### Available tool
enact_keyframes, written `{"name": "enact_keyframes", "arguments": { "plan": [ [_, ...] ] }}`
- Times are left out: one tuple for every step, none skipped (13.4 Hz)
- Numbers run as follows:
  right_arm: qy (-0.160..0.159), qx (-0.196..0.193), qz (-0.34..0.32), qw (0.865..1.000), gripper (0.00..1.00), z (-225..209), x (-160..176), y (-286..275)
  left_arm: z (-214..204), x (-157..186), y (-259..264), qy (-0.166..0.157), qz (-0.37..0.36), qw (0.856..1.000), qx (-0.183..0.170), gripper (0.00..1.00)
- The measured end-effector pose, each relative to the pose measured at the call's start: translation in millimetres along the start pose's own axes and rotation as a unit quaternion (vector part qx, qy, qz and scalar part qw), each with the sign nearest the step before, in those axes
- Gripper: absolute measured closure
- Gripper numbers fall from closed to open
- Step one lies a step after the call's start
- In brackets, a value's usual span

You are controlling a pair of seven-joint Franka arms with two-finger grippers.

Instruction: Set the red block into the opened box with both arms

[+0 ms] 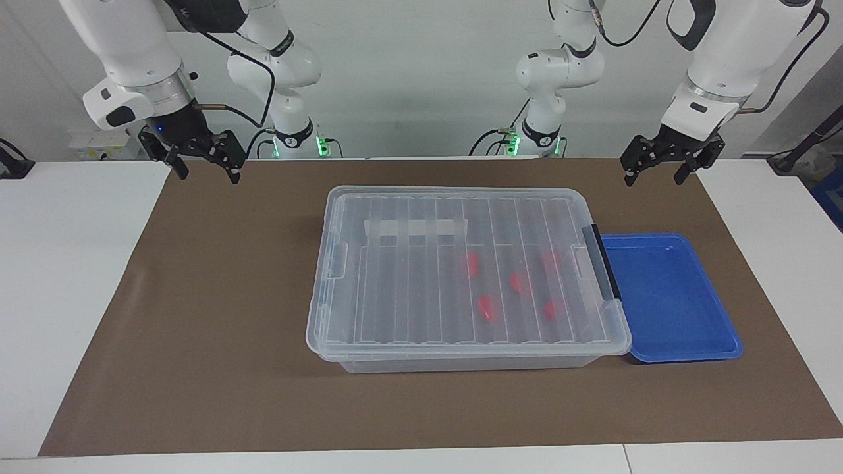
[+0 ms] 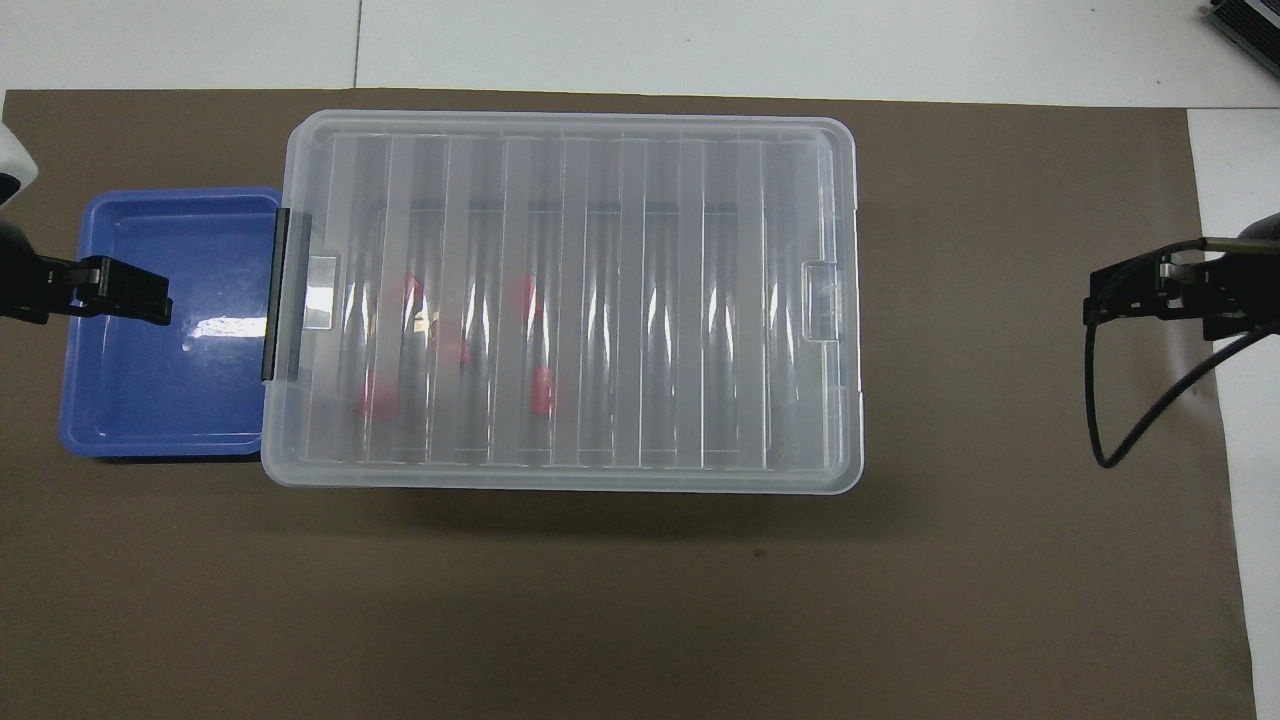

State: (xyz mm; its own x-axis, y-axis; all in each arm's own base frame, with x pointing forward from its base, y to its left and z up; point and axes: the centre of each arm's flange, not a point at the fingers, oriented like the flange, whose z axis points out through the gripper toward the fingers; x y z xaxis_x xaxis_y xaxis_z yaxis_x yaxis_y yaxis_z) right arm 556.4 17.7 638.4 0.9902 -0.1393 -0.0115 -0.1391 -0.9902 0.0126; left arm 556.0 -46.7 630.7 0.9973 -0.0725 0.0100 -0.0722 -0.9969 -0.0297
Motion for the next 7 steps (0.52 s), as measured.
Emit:
{"name": "enact_keyframes", "arguments": {
  "plan": [
    [0.0,0.0,-0.001,1.0,0.0,0.0,-0.1,-0.6,0.0,0.0,0.0,0.0,0.0,1.0,0.0,0.0],
    [0.0,0.0,-0.001,1.0,0.0,0.0,-0.3,-1.5,0.2,0.0,0.0,0.0,0.0,1.0,0.0,0.0],
    [0.0,0.0,-0.002,1.0,0.0,0.0,-0.5,-2.5,0.2,0.0,0.0,0.0,0.0,1.0,0.0,0.0],
    [0.0,0.0,-0.003,1.0,0.0,0.1,-0.7,-3.2,0.3,0.0,0.0,0.0,0.0,1.0,0.0,0.0],
    [-0.001,0.0,-0.003,1.0,0.0,0.1,-0.7,-3.3,0.3,0.0,0.0,0.0,0.0,1.0,0.0,0.0],
    [-0.001,0.0,-0.003,1.0,0.0,0.1,-0.8,-3.5,0.3,0.0,0.0,0.0,0.0,1.0,0.0,0.0],
    [-0.001,0.0,-0.004,1.0,0.0,0.1,-0.8,-4.0,0.3,0.0,-0.1,0.0,0.0,1.0,0.0,0.0]
  ]
}}
